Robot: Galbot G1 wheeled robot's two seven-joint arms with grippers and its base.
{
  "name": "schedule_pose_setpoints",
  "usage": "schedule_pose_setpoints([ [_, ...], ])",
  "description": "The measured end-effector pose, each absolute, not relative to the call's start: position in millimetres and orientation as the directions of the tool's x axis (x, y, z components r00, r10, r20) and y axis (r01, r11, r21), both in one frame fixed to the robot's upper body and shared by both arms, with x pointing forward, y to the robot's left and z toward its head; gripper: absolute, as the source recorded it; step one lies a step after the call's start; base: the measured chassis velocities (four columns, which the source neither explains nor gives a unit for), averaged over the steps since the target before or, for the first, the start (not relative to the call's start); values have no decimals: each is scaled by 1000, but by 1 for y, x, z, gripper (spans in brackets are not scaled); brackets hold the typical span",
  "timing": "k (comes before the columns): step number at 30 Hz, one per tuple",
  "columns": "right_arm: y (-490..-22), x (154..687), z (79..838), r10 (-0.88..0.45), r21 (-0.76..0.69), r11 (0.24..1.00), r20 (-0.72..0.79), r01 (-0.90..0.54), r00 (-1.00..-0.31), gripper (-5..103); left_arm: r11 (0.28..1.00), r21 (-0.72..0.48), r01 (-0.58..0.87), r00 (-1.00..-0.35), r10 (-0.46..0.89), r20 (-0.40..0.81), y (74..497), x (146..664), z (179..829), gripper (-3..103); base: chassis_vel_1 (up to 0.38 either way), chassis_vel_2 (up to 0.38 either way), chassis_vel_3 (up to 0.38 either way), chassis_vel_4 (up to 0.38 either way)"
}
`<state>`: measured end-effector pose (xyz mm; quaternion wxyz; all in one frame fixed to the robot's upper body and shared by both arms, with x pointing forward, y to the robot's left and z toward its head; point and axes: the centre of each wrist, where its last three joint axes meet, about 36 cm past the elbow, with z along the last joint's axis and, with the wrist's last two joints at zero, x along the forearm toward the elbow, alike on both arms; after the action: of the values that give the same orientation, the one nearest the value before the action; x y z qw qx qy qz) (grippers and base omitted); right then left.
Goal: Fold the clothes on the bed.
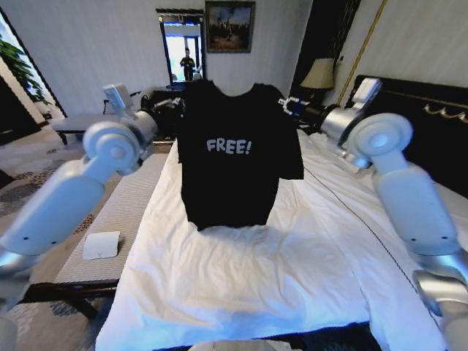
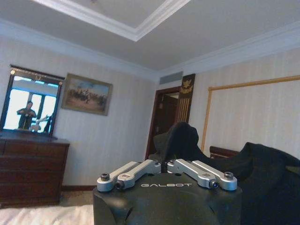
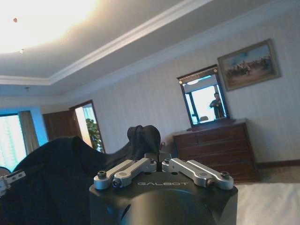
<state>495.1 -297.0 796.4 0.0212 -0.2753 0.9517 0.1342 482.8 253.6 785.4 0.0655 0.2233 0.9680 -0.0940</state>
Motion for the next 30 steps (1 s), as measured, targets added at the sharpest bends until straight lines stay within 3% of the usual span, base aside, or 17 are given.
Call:
schedule_pose_setpoints([
  [17, -297, 388, 808, -560, 161, 794, -181, -587, -808, 0, 885, -48, 464, -875, 448, -184, 273, 378, 766, 1, 0, 0, 0, 0],
  [30, -279, 302, 794, -596, 64, 793, -125, -606, -793, 0, 870, 5, 493, -862, 489, -133, 272, 304, 773, 1, 0, 0, 0, 0],
])
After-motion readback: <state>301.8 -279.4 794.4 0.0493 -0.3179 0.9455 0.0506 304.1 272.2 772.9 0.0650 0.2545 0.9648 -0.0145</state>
